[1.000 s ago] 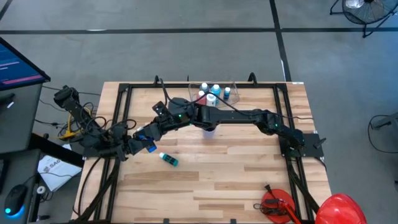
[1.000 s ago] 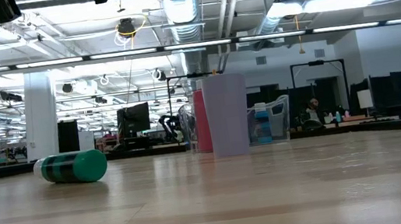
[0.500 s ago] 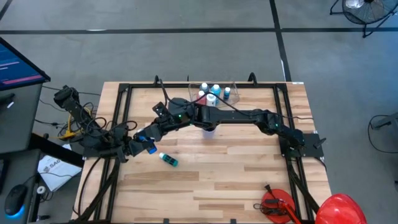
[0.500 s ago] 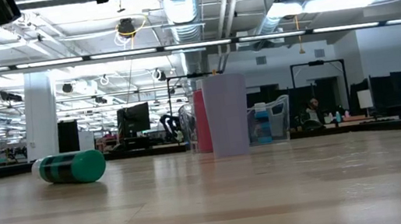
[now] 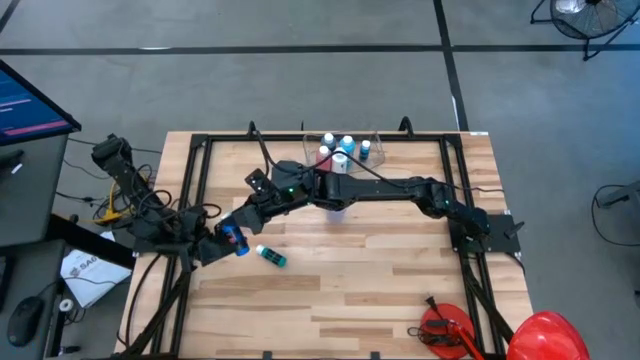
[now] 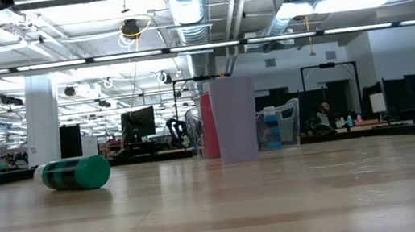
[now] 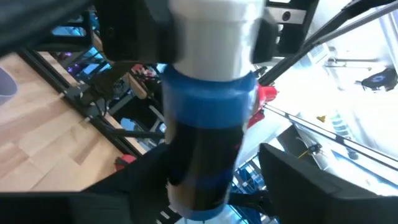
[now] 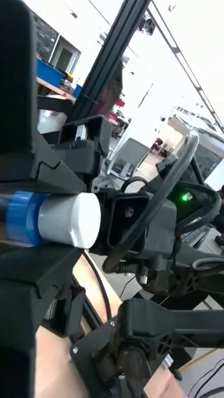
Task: Pick & Place Paint Supplies
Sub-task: Put the blue paint bottle into the transparent bin
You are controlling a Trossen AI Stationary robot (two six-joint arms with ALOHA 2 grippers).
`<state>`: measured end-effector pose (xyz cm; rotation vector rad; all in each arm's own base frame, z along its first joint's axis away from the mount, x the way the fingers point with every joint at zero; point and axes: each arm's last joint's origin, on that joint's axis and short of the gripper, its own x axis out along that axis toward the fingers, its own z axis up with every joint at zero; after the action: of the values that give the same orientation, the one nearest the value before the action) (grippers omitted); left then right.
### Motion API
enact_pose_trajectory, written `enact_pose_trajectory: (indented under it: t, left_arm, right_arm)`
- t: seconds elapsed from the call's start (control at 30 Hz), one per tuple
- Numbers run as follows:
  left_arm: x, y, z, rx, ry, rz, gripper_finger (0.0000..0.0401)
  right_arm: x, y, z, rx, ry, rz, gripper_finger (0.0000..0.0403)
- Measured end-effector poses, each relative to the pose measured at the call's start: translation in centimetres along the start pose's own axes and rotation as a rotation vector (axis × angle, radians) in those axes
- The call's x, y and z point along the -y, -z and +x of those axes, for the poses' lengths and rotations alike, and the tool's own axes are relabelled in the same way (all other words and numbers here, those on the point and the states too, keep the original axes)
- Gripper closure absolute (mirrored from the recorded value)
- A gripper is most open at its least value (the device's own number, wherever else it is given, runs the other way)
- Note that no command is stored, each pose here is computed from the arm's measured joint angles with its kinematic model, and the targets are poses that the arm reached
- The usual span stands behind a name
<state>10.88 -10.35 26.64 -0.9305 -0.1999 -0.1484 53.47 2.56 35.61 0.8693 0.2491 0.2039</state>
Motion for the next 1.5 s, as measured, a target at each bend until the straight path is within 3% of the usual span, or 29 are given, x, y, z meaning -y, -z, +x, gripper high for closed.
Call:
enact_pose_trajectory:
  t: [0.23,0.4,0.57,0.77,1.07,1.5]
  left_arm:
    - [0.0,0.2,-0.1,-0.022,0.013,-0.023,0.0069]
    - [0.1,0.4,-0.2,-0.038,0.013,-0.014,0.0038]
    - [0.1,0.4,-0.3,-0.040,0.012,-0.013,0.0041]
    - [-0.1,0.5,-0.3,-0.026,-0.025,0.000,0.0052]
    - [-0.2,0.5,-0.3,-0.012,-0.051,0.005,0.0065]
    - [-0.5,0.4,-0.3,0.034,-0.121,0.024,0.0065]
  right_arm:
    - [0.1,0.4,0.1,-0.022,0.033,0.008,0.0305]
    - [-0.2,-0.3,-1.0,-0.035,0.062,-0.027,0.0305]
    - [-1.3,-2.1,-3.3,0.005,0.123,-0.082,0.0305]
    - [-2.2,-2.7,-6.3,-0.047,0.304,-0.154,0.0305]
    - [-4.9,-4.5,-11.4,0.074,0.556,-0.334,0.0305]
    - [-6.3,-3.9,-14.9,0.124,0.896,-0.460,0.0305]
